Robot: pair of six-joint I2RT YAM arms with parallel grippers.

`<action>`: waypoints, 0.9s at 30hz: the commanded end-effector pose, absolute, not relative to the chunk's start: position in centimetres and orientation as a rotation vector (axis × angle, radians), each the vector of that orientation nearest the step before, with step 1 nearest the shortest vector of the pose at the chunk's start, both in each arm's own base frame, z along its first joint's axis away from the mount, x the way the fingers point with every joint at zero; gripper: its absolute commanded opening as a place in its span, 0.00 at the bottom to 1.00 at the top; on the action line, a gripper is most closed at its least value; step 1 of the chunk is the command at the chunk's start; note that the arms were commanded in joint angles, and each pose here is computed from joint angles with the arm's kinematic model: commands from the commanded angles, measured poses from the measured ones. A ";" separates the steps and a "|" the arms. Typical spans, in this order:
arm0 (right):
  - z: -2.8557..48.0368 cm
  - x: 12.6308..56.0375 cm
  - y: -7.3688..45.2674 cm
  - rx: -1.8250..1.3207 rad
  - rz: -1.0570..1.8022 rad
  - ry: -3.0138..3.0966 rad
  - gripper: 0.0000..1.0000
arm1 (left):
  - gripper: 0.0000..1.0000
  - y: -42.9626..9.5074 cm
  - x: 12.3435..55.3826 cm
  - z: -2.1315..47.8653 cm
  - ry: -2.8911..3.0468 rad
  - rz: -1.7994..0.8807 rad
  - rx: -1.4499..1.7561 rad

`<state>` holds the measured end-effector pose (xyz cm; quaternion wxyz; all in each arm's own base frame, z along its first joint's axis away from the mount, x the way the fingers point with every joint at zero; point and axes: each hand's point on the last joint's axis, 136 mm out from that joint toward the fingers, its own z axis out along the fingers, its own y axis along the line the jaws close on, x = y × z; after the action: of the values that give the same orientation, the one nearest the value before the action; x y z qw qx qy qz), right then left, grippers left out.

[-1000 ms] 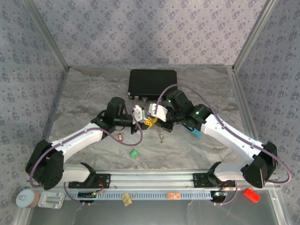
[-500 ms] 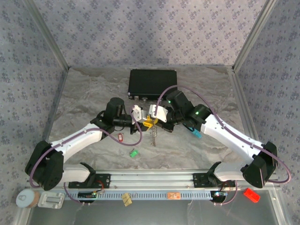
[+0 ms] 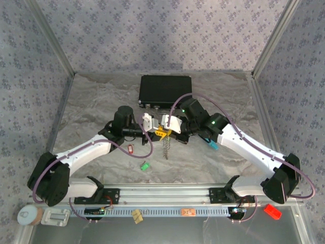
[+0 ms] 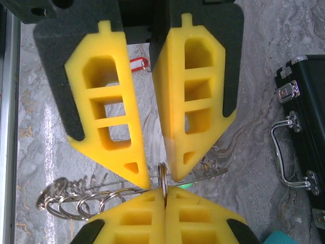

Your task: Put the keys on the keyring

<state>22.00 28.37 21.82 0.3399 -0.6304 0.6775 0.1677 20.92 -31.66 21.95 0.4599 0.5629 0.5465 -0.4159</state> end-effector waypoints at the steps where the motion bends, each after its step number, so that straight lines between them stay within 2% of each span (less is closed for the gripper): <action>1: 22.7 21.8 29.1 -1.648 0.468 1.721 0.00 | 0.17 -31.7 20.6 22.5 1.298 -1.059 1.395; 4: 23.0 21.8 29.4 -1.639 0.485 1.709 0.00 | 0.14 -31.7 20.5 22.3 1.300 -1.063 1.398; 9: 23.7 21.6 29.6 -1.617 0.520 1.690 0.00 | 0.00 -31.7 20.3 22.2 1.298 -1.066 1.402; 10: 24.1 21.8 29.7 -1.593 0.528 1.674 0.00 | 0.00 -31.6 20.3 22.2 1.296 -1.067 1.399; 11: 24.3 21.9 29.6 -1.566 0.542 1.668 0.03 | 0.00 -31.6 20.3 22.3 1.291 -1.067 1.390; 14: 25.1 21.9 29.0 -1.467 0.628 1.621 0.27 | 0.00 -31.6 20.5 22.5 1.265 -1.070 1.338; 17: 25.9 21.9 28.1 -1.341 0.733 1.549 0.35 | 0.00 -31.6 20.8 23.1 1.220 -1.077 1.267; 27: 25.9 21.1 26.1 -1.201 0.838 1.369 0.37 | 0.00 -31.5 20.7 24.4 1.113 -1.110 1.175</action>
<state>21.73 25.58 23.20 0.4987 -0.5060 0.6276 0.3184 21.08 -31.43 21.09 0.5095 0.4994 0.5290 -0.4595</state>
